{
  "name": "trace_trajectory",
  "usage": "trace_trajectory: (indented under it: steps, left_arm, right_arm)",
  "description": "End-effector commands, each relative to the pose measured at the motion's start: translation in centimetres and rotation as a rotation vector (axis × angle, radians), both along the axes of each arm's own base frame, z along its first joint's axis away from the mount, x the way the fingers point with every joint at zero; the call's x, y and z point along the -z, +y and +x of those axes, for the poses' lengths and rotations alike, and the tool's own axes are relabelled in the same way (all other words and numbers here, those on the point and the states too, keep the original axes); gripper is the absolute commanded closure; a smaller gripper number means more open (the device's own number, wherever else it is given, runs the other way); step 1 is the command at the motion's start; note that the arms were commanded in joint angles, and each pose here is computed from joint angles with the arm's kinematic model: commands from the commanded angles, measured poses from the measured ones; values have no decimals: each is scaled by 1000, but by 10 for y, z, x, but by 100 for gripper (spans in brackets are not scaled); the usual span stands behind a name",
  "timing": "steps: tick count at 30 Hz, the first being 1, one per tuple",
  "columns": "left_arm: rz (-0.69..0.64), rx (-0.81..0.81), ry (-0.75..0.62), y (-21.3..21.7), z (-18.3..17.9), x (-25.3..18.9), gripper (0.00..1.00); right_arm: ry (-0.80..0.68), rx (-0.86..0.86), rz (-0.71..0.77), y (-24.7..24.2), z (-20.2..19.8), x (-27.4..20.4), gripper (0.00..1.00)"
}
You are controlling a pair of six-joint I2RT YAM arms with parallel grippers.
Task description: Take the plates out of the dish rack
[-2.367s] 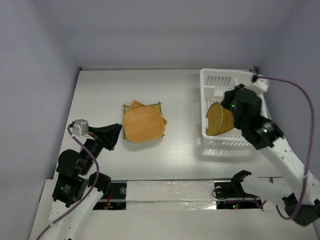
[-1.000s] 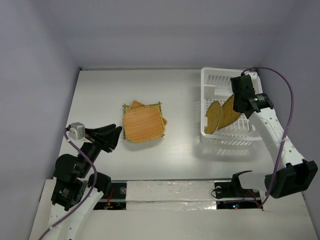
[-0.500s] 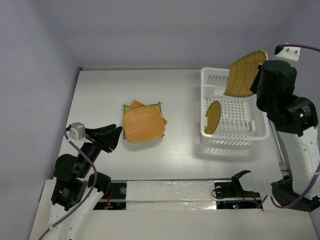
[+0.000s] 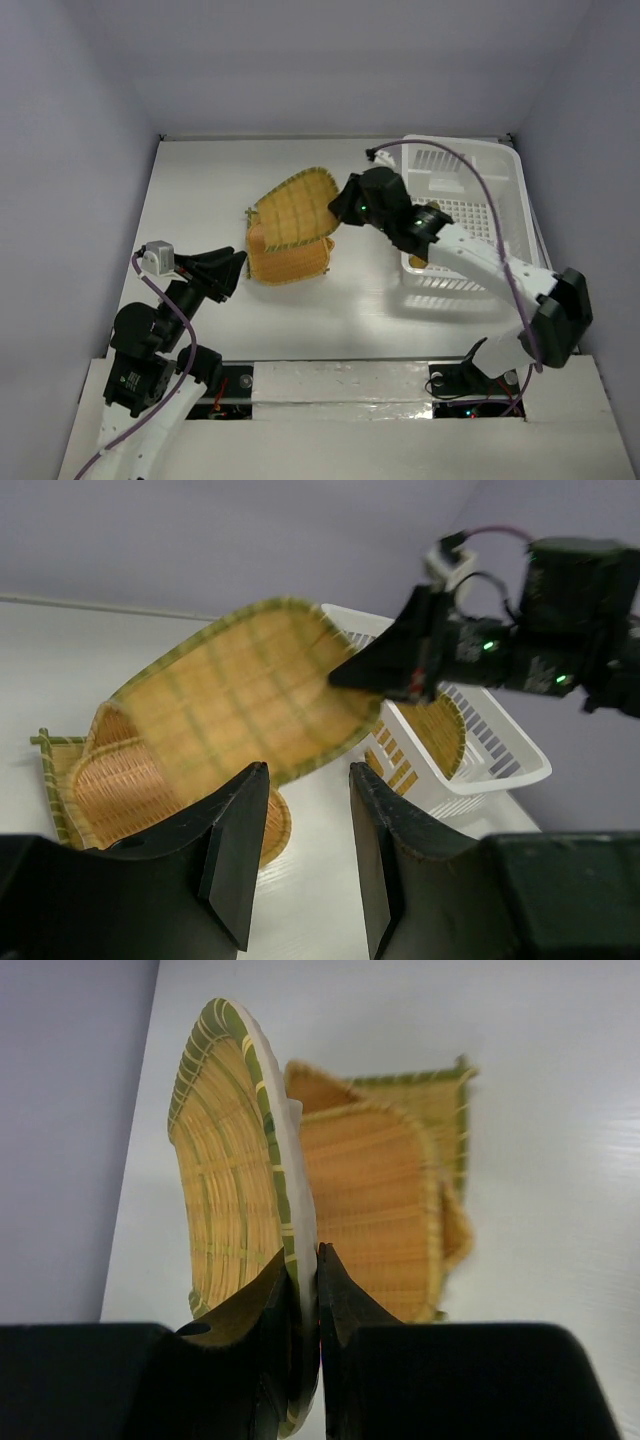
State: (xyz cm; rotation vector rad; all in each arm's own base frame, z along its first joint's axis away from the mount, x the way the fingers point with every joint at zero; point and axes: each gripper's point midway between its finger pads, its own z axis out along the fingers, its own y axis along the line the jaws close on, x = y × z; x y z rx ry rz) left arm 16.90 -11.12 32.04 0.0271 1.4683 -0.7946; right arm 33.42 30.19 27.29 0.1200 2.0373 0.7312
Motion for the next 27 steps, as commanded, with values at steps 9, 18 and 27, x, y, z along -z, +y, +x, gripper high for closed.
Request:
trace_trajectory:
  steps: [9,18,27]
  left_arm:
    - [-16,-11,-18,1,3,-7,65]
    - [-16,-7,-20,0,2,-7,65]
    - [-16,-7,-19,0,2,-7,65]
  right_arm:
    - [-10,-115,465,103,5,-7,100]
    - [69,-90,446,98,-1,51,100]
    - [127,-47,428,89,-5,90,100]
